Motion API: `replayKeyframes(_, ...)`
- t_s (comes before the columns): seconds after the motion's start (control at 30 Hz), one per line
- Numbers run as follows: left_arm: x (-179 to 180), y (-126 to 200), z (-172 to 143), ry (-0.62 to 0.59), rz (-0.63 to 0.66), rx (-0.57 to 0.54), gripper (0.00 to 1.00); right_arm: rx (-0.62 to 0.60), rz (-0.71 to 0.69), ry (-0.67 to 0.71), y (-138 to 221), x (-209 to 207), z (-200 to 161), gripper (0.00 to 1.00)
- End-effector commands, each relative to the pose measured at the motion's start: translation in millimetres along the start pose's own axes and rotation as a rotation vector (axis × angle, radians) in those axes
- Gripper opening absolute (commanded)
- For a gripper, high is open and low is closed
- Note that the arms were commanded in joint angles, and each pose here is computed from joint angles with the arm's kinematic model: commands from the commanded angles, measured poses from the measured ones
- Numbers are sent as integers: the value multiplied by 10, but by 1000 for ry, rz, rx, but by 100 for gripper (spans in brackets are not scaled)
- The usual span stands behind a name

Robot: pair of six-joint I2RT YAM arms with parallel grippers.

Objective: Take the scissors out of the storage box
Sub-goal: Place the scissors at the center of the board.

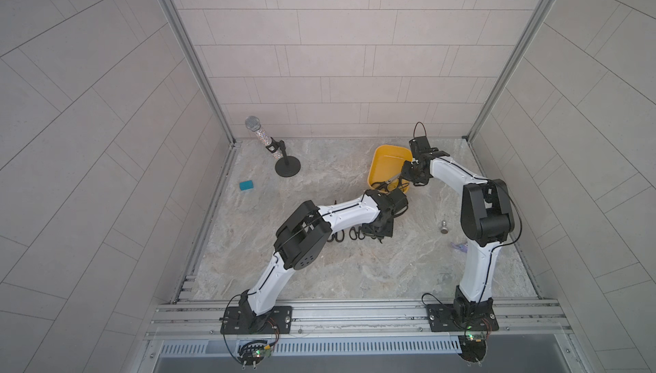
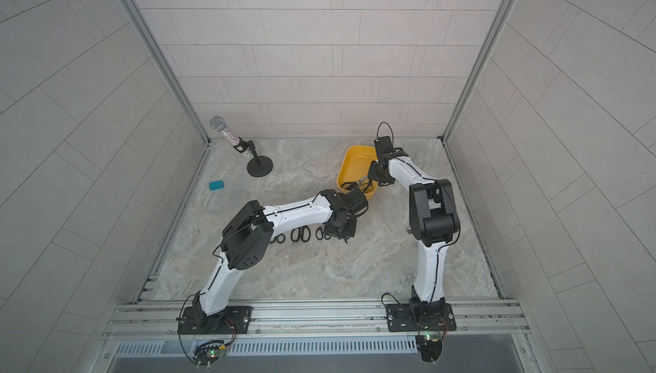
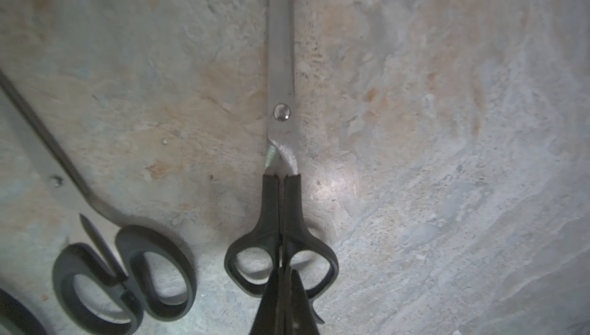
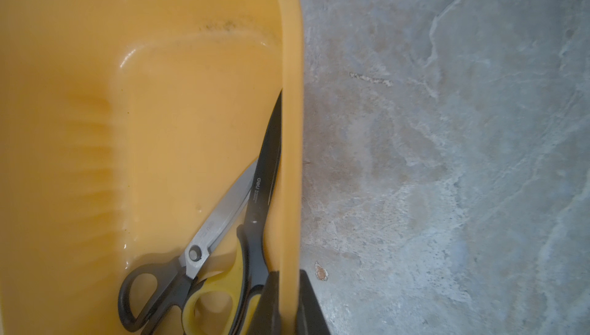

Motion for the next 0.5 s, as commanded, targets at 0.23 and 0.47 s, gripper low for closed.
replayKeyframes(0.23, -57, -69, -80, 34, -41, 37, 0, -17, -11, -1, 35, 30, 56, 0)
replayKeyframes(0.47, -90, 73, -15, 35, -62, -9, 16, -23, -2, 2, 70, 43, 73, 0)
Point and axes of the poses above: each gripper's point midway between its finger pads, its own y axis back along the fingers, its own x axis along the line the jaws close on, z = x × y, the point moved 5 cm from there along y, back along the fingers, and after that the axes turned 14 degrees about -y, right-handed, at the moved point
